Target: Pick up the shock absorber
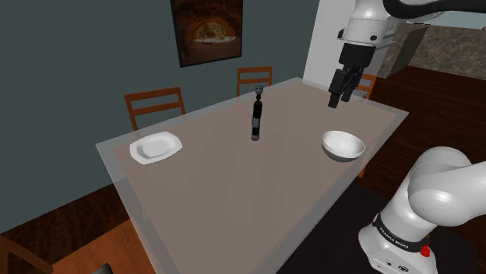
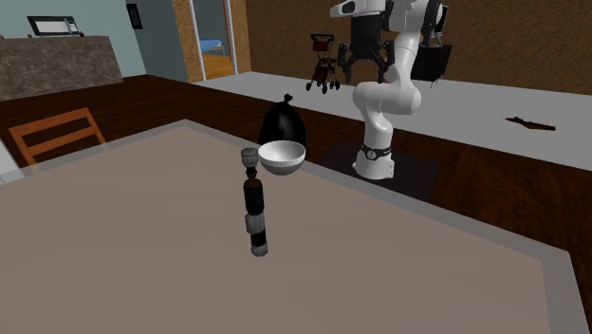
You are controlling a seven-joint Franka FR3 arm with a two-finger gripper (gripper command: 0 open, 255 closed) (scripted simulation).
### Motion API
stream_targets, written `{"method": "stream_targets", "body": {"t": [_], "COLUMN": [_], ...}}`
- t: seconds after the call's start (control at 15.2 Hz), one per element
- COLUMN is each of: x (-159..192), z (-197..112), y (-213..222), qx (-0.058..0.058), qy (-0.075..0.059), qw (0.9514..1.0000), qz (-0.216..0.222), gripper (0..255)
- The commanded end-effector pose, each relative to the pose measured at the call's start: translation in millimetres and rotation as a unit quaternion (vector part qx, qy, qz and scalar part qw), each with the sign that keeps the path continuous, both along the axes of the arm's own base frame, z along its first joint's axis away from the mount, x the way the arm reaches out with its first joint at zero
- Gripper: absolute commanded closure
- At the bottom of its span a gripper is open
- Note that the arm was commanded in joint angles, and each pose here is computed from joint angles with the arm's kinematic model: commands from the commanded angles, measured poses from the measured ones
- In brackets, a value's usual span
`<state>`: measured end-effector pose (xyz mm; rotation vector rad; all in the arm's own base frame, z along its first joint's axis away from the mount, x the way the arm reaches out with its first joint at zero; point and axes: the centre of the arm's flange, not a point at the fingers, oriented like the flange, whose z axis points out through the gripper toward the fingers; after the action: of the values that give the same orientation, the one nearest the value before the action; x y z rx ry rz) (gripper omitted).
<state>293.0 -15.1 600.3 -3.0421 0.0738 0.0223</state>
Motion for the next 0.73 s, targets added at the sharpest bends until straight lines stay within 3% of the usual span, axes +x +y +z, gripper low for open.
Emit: {"method": "stream_targets", "body": {"t": [0.0,0.66], "x": [0,114], "z": [0,-27], "y": [0,-28], "qx": [0.000,-0.019], "qy": [0.000,-0.033], "qw": [1.0000,0.9993], "qz": [0.000,0.004], "gripper": [0,0]}}
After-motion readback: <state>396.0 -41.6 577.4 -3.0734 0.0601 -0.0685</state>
